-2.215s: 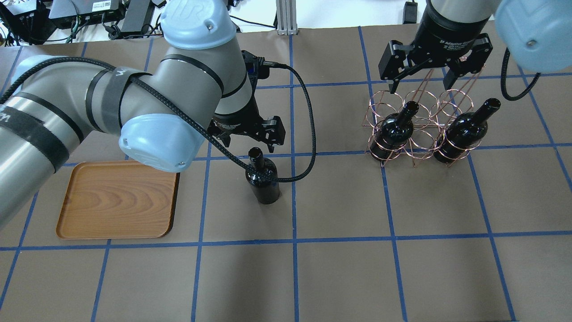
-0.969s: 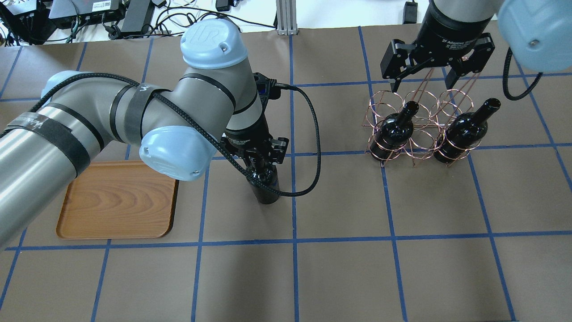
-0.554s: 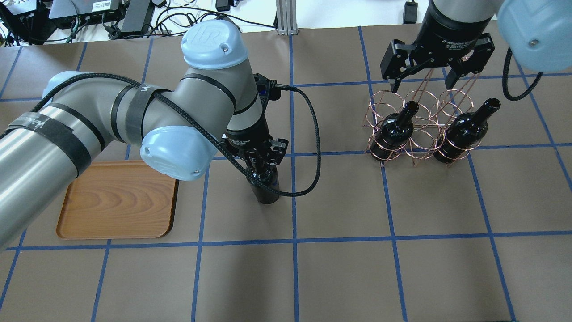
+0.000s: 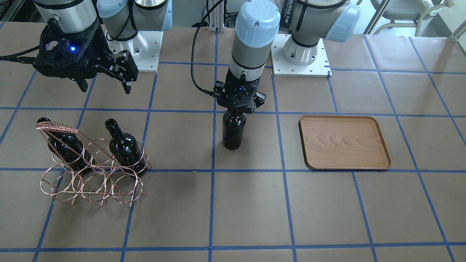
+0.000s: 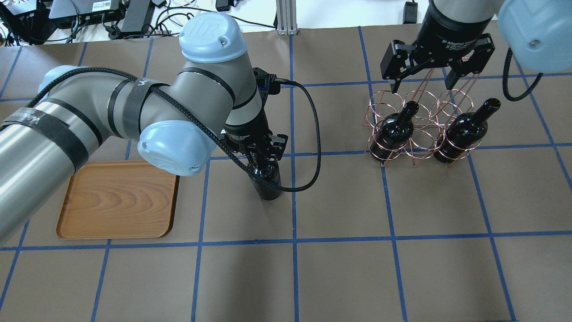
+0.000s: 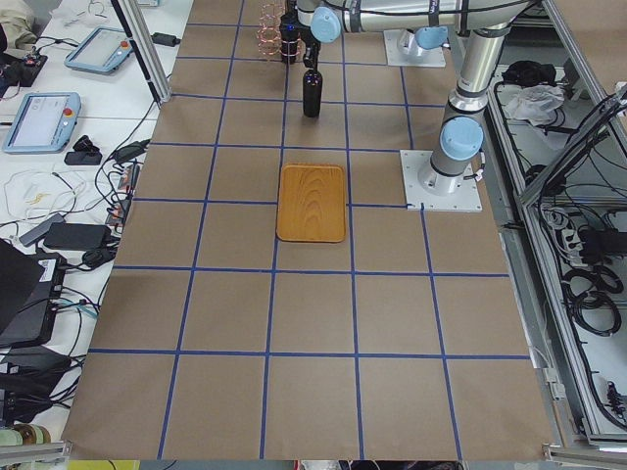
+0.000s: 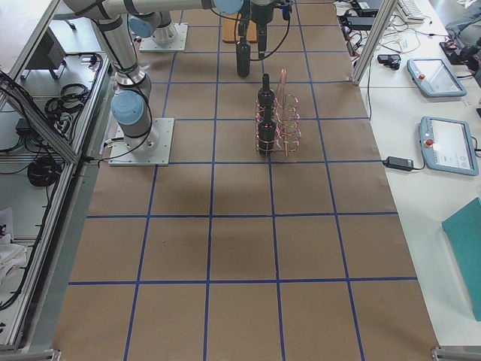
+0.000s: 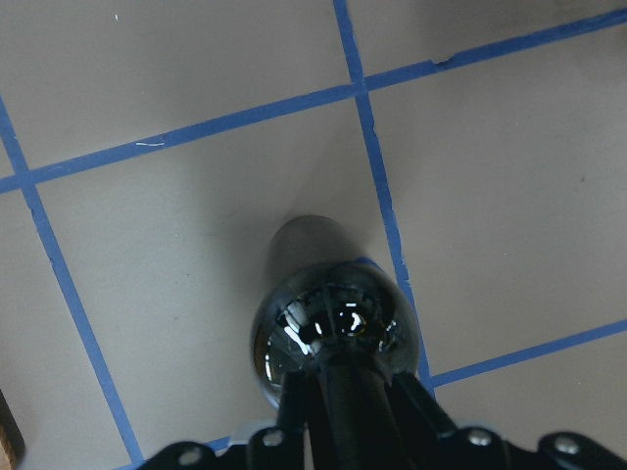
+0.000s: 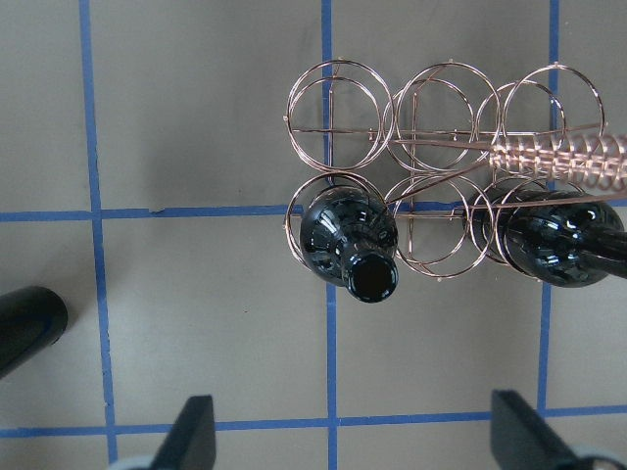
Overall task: Take wine from basket and place on tray
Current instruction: 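Lift the bottle with the left gripper and move it over the tray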
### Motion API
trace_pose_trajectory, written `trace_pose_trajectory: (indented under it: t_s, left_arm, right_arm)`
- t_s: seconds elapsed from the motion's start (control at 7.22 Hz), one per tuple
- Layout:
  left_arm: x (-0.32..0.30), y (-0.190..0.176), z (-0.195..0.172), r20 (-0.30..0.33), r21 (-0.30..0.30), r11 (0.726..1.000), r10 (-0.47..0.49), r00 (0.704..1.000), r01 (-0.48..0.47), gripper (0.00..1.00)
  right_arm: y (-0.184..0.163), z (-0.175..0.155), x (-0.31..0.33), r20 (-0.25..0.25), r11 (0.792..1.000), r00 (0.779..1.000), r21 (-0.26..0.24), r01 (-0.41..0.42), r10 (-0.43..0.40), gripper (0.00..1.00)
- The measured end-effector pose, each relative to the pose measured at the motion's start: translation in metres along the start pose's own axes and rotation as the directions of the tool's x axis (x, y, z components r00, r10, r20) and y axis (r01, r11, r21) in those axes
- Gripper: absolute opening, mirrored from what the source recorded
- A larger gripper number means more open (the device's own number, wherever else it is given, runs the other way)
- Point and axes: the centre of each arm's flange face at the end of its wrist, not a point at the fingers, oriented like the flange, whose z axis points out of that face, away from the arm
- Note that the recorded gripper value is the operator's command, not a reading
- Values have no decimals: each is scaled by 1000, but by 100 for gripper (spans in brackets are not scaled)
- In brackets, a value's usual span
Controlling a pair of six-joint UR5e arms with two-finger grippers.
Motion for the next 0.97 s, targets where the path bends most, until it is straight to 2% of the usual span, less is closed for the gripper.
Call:
trace_pose_trajectory:
  t_s: [0.42, 0.69, 0.97]
  left_arm:
    - [-26, -14, -33, 52, 33, 999, 25, 998, -26, 0]
    - [-88, -26, -67, 76, 41, 999, 19, 997, -22, 0]
    - [-160, -23, -90, 99, 33, 999, 13, 995, -16, 0]
  right_arm:
    - [0, 1, 0, -1, 1000, 1000, -2, 1, -1, 100]
    - [1, 6, 0, -2, 1000, 1000, -12, 2, -2, 100]
    - [2, 8, 0, -2, 1000, 1000, -15, 3, -3, 100]
